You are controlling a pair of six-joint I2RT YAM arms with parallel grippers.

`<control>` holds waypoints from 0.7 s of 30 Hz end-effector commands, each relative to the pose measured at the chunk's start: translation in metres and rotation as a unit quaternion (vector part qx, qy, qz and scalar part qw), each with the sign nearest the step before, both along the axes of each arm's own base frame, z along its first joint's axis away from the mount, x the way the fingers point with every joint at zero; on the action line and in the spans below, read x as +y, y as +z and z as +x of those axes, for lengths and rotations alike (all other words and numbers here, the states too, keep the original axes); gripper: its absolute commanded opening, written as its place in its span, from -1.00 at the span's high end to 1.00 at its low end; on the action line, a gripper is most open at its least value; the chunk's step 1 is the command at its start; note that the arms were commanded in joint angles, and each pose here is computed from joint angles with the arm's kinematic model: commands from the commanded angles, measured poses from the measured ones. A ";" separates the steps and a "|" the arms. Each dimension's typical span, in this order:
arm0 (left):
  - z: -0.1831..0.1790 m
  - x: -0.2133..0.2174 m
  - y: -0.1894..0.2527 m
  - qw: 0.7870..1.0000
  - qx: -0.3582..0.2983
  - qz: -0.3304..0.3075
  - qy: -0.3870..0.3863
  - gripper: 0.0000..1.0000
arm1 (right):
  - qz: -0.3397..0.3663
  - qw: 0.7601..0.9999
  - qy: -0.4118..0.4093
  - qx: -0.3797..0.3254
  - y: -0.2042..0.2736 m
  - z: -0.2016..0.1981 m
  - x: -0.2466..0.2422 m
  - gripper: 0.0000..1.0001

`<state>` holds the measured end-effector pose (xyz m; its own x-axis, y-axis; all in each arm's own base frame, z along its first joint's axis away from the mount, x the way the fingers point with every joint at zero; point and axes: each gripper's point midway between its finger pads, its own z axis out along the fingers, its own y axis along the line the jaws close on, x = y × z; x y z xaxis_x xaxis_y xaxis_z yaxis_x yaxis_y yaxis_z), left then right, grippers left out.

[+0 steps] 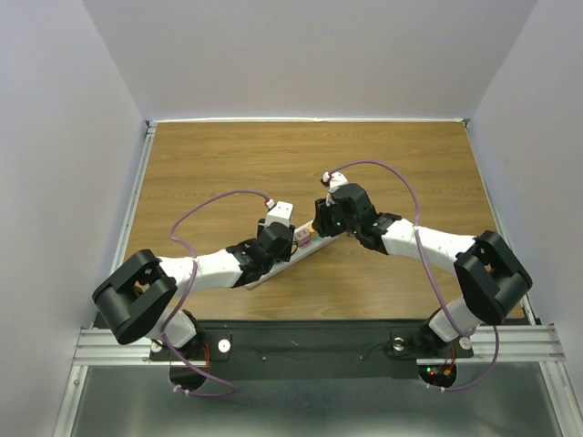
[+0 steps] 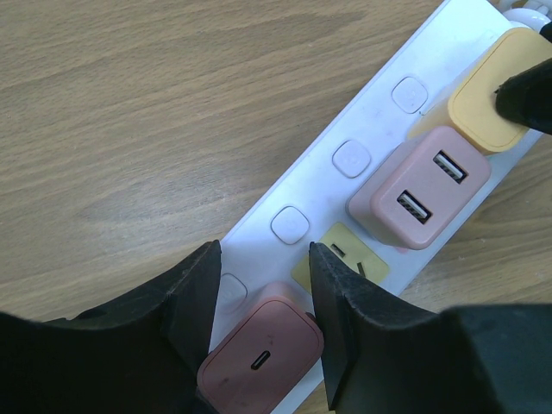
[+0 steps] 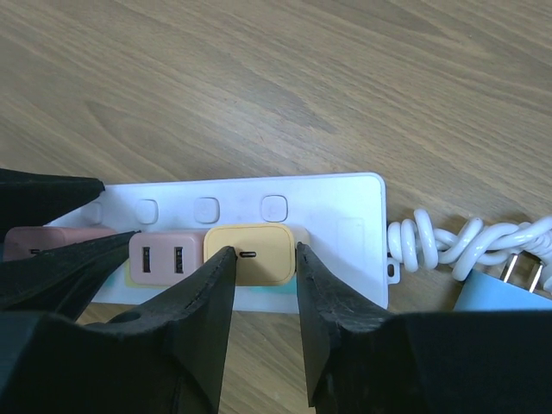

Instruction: Insert the plug

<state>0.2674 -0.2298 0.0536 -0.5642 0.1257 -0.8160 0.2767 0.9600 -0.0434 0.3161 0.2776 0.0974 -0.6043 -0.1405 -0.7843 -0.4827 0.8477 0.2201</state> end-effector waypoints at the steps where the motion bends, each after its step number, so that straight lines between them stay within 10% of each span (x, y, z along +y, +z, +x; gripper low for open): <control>1: 0.000 -0.006 0.001 1.000 0.007 0.004 -0.008 -0.08 | -0.049 0.997 0.009 0.055 -0.040 -0.023 -0.018 0.24; 21: -0.001 -0.006 0.001 1.000 0.008 0.003 -0.008 -0.08 | -0.104 0.974 -0.004 0.202 -0.110 -0.080 -0.041 0.29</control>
<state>0.2673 -0.2303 0.0537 -0.5650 0.1329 -0.8143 0.2796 0.9594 -0.0374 0.3068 0.2812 0.0851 -0.6536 -0.0913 -0.7513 -0.4539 0.8417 0.2925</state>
